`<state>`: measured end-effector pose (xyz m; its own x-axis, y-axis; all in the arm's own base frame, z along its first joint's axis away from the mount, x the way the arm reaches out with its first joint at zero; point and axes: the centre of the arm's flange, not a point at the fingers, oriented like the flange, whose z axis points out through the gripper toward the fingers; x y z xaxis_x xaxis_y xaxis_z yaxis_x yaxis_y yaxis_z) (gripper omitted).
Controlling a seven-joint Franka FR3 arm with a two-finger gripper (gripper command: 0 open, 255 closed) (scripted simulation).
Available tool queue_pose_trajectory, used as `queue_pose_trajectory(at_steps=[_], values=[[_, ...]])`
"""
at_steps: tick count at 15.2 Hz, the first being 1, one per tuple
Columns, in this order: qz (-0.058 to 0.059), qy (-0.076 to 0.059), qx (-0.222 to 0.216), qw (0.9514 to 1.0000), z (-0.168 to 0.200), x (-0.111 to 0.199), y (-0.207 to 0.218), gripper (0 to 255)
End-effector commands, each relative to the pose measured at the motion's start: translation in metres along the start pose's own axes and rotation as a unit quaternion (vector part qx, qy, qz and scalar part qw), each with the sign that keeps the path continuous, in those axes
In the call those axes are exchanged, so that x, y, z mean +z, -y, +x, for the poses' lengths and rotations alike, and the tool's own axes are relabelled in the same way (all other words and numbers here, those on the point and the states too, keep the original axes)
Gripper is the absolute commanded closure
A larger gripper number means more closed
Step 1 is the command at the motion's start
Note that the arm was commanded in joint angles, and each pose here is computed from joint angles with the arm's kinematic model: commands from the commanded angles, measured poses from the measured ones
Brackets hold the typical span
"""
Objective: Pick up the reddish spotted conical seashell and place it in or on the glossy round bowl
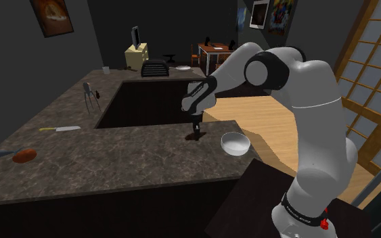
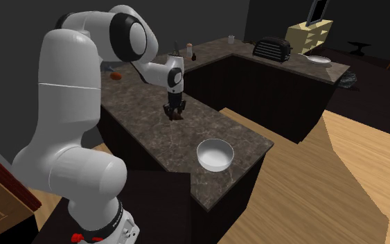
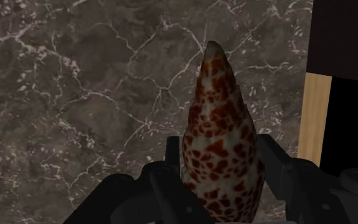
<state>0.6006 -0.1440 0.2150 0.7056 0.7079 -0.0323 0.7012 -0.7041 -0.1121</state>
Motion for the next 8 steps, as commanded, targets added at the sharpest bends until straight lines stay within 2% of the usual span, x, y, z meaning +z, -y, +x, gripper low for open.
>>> queue_pose_trajectory(at_steps=[1, 8], values=[[0.0, 0.0, -0.001, 1.0, -0.028, 0.001, -0.004, 255], [0.0, 0.0, -0.001, 1.0, -0.119, 0.002, -0.018, 255]])
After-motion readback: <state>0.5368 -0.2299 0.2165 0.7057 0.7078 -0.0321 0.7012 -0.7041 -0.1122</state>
